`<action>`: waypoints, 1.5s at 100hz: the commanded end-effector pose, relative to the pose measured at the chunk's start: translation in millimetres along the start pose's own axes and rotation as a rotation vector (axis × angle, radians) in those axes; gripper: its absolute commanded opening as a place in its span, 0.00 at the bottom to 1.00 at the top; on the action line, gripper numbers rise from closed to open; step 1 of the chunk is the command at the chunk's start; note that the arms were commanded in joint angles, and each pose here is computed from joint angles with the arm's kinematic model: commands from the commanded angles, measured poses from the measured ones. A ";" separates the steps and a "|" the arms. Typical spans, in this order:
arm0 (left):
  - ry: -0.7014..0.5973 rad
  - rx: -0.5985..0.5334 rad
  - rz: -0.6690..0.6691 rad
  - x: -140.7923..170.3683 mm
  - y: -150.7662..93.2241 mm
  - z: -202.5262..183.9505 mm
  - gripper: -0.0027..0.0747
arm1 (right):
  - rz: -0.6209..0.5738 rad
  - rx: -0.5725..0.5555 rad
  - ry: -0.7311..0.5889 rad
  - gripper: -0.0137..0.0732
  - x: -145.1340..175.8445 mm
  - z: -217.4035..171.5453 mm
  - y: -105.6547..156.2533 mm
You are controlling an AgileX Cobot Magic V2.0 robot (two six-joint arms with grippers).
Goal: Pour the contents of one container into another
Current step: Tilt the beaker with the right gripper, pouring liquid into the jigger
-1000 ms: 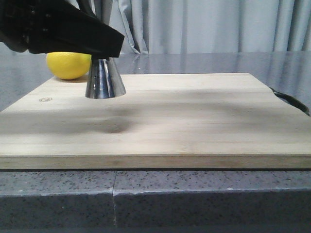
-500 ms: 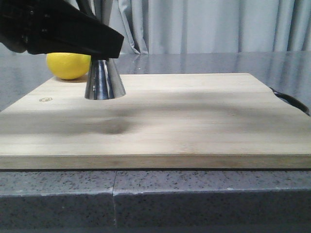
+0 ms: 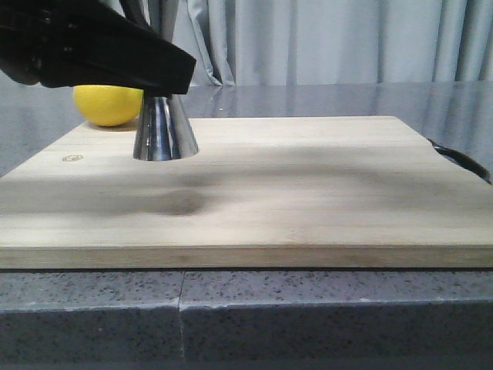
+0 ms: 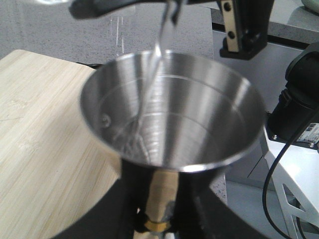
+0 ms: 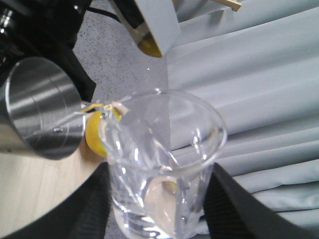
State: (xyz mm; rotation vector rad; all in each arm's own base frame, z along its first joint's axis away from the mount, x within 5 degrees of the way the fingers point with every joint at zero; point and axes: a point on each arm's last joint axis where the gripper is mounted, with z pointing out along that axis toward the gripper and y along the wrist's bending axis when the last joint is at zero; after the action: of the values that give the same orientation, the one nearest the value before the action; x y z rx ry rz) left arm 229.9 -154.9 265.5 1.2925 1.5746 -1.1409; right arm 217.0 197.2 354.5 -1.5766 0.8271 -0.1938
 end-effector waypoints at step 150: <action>-0.074 0.036 0.013 -19.7 -7.7 -2.9 0.01 | -0.128 0.040 -0.020 0.42 -10.2 -12.2 -17.4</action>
State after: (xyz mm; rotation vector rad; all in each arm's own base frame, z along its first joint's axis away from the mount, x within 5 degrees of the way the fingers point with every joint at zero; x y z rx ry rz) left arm 228.7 -154.5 263.8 1.3099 1.5927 -1.1443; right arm 215.4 197.4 351.3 -1.6637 0.7388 -0.2595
